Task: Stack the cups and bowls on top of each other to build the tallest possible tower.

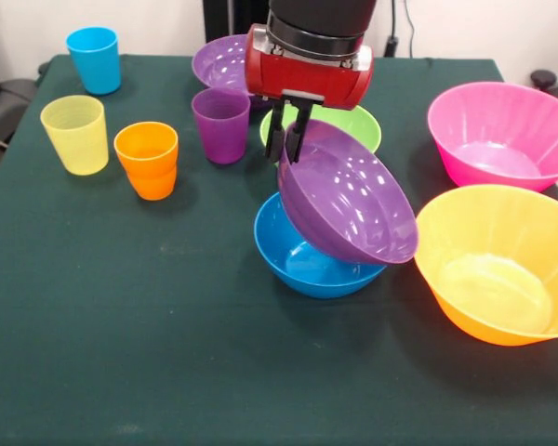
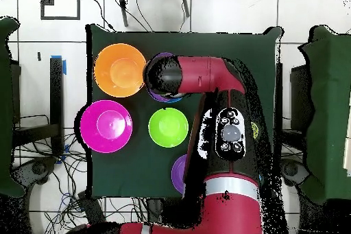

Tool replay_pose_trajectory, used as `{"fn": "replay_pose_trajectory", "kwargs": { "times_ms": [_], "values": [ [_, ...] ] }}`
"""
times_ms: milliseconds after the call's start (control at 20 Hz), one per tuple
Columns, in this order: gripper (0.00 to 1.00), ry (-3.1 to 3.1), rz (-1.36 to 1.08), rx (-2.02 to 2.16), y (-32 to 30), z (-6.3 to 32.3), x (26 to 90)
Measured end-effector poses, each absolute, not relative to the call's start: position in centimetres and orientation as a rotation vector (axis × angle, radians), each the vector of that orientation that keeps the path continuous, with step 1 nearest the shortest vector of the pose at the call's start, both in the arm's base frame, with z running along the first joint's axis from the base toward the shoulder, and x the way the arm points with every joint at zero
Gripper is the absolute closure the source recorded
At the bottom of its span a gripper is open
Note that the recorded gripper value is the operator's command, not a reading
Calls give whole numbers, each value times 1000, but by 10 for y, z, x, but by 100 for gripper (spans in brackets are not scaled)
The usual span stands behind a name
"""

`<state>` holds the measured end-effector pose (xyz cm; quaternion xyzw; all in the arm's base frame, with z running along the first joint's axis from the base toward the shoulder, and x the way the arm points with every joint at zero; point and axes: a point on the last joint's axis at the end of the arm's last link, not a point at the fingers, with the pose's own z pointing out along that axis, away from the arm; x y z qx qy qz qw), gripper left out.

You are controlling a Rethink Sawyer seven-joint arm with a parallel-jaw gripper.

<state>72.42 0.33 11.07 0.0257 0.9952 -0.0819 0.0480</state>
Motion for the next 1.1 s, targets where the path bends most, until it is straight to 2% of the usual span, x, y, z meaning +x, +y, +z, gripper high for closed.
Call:
{"fn": "replay_pose_trajectory", "kwargs": {
  "times_ms": [1100],
  "values": [
    [100, 3051, -232, 159, -22, 123, 708]
  ]
}}
